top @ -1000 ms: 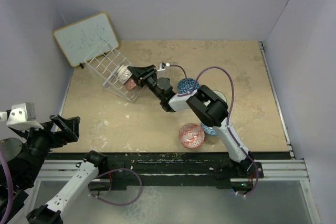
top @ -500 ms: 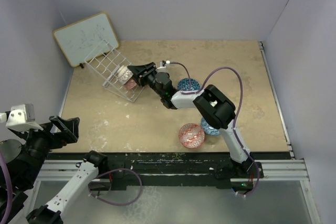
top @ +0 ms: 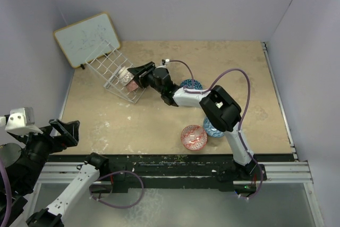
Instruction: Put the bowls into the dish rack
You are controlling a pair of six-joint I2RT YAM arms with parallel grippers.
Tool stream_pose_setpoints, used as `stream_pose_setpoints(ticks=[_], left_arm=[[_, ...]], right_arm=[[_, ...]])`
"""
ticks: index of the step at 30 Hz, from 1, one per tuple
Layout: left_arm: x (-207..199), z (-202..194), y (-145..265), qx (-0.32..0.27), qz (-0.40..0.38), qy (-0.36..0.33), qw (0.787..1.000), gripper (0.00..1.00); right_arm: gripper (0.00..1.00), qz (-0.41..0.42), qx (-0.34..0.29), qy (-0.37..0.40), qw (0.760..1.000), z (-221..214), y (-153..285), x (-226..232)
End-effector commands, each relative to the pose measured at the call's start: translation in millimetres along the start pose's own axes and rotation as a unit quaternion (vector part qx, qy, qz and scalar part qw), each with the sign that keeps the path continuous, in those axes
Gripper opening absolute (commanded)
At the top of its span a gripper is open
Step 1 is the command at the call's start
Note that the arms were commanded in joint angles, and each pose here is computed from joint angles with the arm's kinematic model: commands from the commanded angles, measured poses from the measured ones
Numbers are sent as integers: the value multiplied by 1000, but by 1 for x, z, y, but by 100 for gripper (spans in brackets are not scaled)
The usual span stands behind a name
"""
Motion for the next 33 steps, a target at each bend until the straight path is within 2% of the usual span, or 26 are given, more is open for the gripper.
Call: stream_pose_setpoints(ticks=[1, 33], left_arm=[[0, 3, 2, -13, 4, 14, 1000, 99], [2, 1, 5, -18, 3, 19, 1000, 99]], right_arm=[[52, 10, 6, 24, 1000, -8, 8, 46], [53, -70, -18, 85, 994, -6, 15, 62]])
Point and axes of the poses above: each gripper's point midway between its finger pads, its own y axis back along the fingers, its own x axis along the line the jaws close on, z = x × y, the point moved 10 cm from there along y, back along the fingers, and after that the axes turned 9 degrees about -y, right-handed, at the moved point
